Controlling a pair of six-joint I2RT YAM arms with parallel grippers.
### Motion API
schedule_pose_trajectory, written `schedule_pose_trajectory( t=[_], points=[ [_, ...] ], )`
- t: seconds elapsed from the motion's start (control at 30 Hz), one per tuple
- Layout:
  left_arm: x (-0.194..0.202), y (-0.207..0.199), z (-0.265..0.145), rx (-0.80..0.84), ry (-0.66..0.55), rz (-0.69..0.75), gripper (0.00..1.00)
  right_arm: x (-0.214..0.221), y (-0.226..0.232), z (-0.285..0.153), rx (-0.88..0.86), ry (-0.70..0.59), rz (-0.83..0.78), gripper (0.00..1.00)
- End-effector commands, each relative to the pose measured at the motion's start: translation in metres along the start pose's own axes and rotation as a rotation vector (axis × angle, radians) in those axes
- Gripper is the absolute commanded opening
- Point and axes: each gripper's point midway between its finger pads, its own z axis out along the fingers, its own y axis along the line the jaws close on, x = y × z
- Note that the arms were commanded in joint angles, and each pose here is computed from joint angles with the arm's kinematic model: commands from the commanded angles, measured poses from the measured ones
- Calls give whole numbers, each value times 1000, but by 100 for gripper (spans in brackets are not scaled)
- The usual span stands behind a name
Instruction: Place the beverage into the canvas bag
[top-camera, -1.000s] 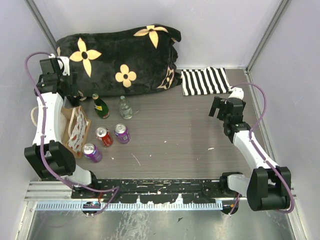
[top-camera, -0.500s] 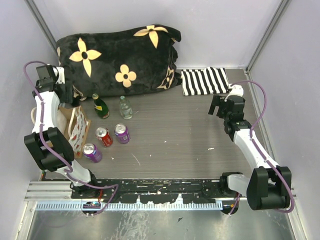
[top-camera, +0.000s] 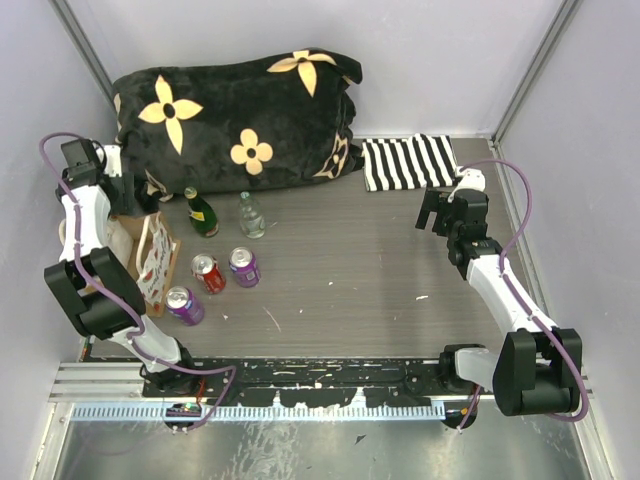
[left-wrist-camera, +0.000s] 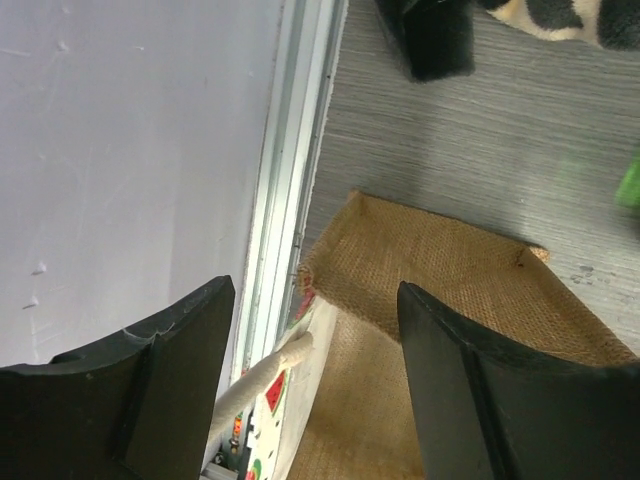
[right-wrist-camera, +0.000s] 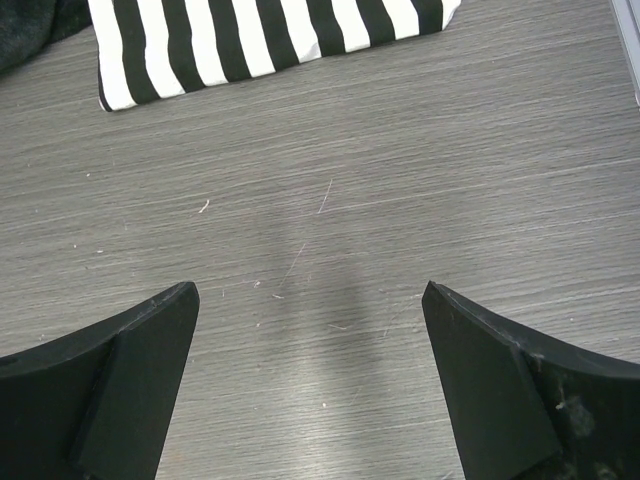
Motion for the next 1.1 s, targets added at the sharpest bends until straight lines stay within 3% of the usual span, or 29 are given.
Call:
schedule_pose_trajectory(
  t=[0.0, 0.17, 0.33, 0.53, 1.07],
  points=[
    [9, -10, 2, 60, 14, 33, 72, -27, 5, -3, -17, -69, 16, 100],
    [13, -17, 4, 90, 26, 25, 67, -26, 6, -3, -21, -64, 17, 100],
    [2, -22, -3, 117, -23, -17, 81, -25, 5, -3, -21, -63, 15, 100],
    [-18, -22, -22, 148, -82, -41, 86, -24, 6, -4, -28, -59, 14, 100],
    [-13, -26, -41, 191, -35, -4, 83, -21, 8, -5, -38, -48, 28, 100]
  ],
)
